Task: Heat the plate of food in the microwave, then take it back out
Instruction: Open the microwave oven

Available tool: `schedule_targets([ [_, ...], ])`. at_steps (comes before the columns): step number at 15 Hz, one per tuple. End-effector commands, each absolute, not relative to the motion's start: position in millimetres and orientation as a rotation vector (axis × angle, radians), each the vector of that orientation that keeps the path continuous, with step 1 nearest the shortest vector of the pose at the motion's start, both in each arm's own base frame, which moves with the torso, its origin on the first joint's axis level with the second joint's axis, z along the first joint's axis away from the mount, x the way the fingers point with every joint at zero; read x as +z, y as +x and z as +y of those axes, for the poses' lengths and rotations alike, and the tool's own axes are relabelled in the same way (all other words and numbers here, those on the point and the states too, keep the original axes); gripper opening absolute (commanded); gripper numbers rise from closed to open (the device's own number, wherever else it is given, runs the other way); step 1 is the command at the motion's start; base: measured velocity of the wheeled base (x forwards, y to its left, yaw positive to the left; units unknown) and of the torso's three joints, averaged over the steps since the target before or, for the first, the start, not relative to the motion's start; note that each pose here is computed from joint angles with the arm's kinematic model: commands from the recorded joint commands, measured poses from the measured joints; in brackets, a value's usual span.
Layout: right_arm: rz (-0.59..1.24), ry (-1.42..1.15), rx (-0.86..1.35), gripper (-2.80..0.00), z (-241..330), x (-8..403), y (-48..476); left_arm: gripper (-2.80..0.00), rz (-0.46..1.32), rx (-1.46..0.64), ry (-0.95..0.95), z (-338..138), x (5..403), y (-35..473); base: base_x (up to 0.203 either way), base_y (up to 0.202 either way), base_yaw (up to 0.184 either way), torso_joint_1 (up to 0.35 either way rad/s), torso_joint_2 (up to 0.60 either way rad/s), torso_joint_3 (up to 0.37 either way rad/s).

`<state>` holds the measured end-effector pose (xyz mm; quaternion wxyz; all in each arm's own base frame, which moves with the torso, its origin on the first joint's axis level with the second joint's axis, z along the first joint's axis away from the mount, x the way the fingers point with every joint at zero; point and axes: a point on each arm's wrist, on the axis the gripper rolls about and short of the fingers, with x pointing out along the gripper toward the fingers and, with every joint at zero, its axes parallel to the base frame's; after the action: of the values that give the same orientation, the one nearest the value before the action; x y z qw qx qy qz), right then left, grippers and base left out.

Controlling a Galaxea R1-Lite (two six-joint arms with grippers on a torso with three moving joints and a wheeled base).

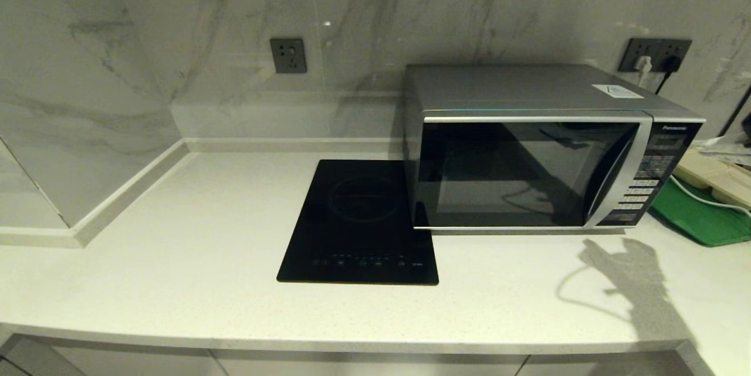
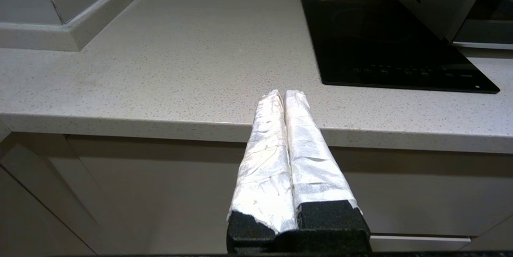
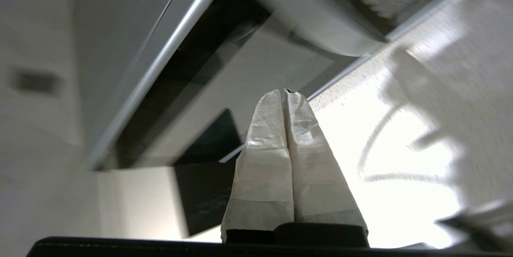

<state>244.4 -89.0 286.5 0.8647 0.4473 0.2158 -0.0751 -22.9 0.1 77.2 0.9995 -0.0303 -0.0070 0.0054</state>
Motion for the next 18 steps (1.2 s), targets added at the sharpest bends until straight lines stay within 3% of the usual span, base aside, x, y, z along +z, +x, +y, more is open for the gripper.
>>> schedule_targets([
  [1, 0.476, 1.133, -0.15, -2.8, -142, 269, 222, -2.8, -0.014, 0.012, -0.061, 0, 77, -23, 0.0, 0.0, 0.0, 0.0, 0.0, 0.0],
  [4, 0.636, 1.349, -0.139, -2.8, -199, 195, 232, -2.8, -0.014, 0.012, -0.061, 0, 77, -23, 0.0, 0.0, 0.0, 0.0, 0.0, 0.0],
  [8, 0.821, 1.274, -0.04, -2.8, -220, 105, 241, -2.8, -0.014, 0.012, -0.061, 0, 77, -23, 0.0, 0.0, 0.0, 0.0, 0.0, 0.0],
  [18, 0.8, 1.123, 0.052, -2.8, -267, 68, 309, -2.8, -0.014, 0.012, -0.061, 0, 77, -23, 0.0, 0.0, 0.0, 0.0, 0.0, 0.0],
])
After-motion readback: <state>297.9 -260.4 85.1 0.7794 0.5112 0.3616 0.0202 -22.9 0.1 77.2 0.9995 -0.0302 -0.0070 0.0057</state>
